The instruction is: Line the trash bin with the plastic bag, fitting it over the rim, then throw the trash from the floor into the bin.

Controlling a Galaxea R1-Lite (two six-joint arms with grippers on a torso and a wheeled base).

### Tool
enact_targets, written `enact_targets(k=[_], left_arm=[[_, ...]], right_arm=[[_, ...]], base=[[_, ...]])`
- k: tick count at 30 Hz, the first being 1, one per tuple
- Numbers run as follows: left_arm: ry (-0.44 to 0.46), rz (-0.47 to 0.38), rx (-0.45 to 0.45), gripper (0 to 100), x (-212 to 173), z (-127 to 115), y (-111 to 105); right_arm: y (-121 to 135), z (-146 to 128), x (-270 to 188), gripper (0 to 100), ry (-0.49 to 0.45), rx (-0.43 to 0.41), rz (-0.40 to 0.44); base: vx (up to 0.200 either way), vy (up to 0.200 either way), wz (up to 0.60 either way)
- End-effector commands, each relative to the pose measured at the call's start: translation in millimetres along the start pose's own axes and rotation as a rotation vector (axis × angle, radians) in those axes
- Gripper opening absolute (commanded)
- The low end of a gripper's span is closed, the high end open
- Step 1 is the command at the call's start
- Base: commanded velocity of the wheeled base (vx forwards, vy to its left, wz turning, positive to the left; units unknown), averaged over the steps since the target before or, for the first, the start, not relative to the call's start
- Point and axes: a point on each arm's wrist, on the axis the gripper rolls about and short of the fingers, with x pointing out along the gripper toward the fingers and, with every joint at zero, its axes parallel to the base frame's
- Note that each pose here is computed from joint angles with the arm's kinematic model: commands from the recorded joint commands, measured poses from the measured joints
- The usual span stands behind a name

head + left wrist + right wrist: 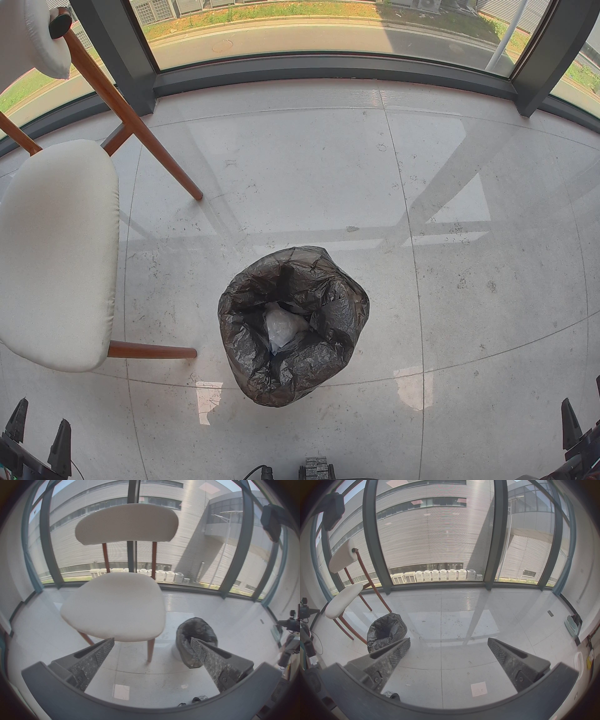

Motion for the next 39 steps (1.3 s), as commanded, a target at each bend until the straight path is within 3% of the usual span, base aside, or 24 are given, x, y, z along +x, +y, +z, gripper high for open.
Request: enact_targets(k=[1,6,11,13,21,39], left_arm=[[0.018,0.093,0.027,100,-0.1,-5.5,2.4],[0.033,0.088,0.030,100,-0.8,-5.8,2.2],[0.056,-0.025,0.100,100,-0.2,-8.9,0.0],[0.057,-0.026,0.100,100,-0.2,-9.1,0.1],[0.055,-0.020,0.097,100,-0.2,-8.9,0.0],[0.055,-0.020,0.095,100,-0.2,-8.9,0.0]], right_arm=[[0.1,-5.1,0.3,100,0.000,-0.006,0.011],[-0.2,-5.1,0.3,100,0.000,0.025,-0.004],[0.0,-4.9,0.3,100,-0.001,-0.003,0.008],[-0.2,-4.5,0.6,100,0.004,0.036,-0.018],[-0.3,-4.9,1.0,100,0.009,-0.006,-0.014],[-0.2,-4.9,0.8,100,0.008,0.008,-0.009]], base=[[0.000,0.000,0.00],[0.000,0.000,0.00],[0.000,0.000,0.00],[0.000,0.000,0.00],[0.000,0.000,0.00],[0.000,0.000,0.00]])
